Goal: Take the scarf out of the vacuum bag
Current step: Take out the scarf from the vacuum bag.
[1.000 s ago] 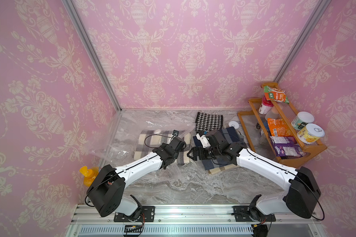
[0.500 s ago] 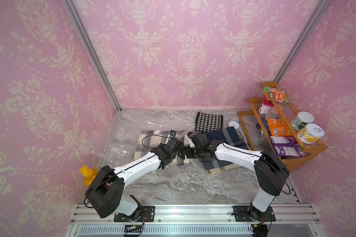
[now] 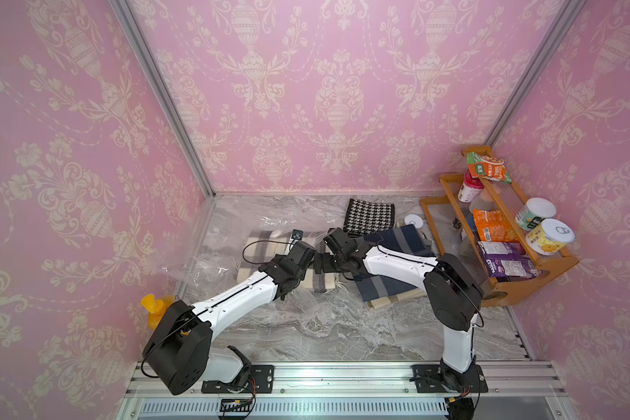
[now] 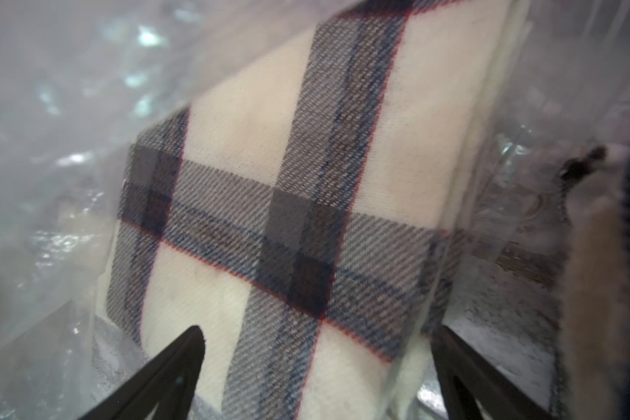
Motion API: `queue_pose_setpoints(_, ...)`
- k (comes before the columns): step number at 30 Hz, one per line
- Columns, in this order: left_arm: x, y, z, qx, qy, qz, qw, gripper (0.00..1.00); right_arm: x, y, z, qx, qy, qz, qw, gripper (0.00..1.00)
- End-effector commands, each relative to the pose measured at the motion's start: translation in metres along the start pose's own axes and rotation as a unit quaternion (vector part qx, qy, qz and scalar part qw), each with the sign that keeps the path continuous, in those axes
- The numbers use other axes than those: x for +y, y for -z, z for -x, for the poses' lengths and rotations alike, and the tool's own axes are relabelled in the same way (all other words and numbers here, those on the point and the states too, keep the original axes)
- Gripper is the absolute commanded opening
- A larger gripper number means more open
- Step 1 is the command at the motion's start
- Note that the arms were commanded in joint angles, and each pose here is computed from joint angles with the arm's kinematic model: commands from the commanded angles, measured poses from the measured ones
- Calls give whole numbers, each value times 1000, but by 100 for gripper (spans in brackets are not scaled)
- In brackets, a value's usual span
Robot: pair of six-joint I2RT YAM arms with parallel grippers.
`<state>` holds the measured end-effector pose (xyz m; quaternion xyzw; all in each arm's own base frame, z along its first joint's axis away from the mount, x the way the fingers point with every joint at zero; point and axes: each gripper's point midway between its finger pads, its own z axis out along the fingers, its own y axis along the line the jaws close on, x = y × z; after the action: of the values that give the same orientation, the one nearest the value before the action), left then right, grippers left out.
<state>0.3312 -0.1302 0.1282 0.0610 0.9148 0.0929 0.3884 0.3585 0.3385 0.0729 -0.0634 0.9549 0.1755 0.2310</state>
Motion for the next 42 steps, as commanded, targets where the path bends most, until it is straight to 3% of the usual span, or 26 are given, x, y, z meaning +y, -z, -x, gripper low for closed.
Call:
queue_pose_setpoints(1,17,1,-12,18,8,28,999,0,-8,-1,4,-4,6,-39,999,100)
queue_pose_setpoints(7,21,2,-17,23,12,30,999,0,-21,-6,7,-7,6,-83,997,100)
queue_pose_setpoints(15,22,8,-16,21,21,20,999,0,-26,-27,3,5,-6,-89,996,100)
queue_pose_setpoints(32,27,17,-16,19,26,18,999,0,-27,-53,-7,24,-90,-15,996,100)
queue_pose_setpoints(39,25,16,-16,19,26,13,999,0,-37,-53,-13,28,-113,-19,993,100)
queue_pose_setpoints(42,24,16,-17,20,25,11,999,0,-28,-55,-12,31,-124,17,992,99)
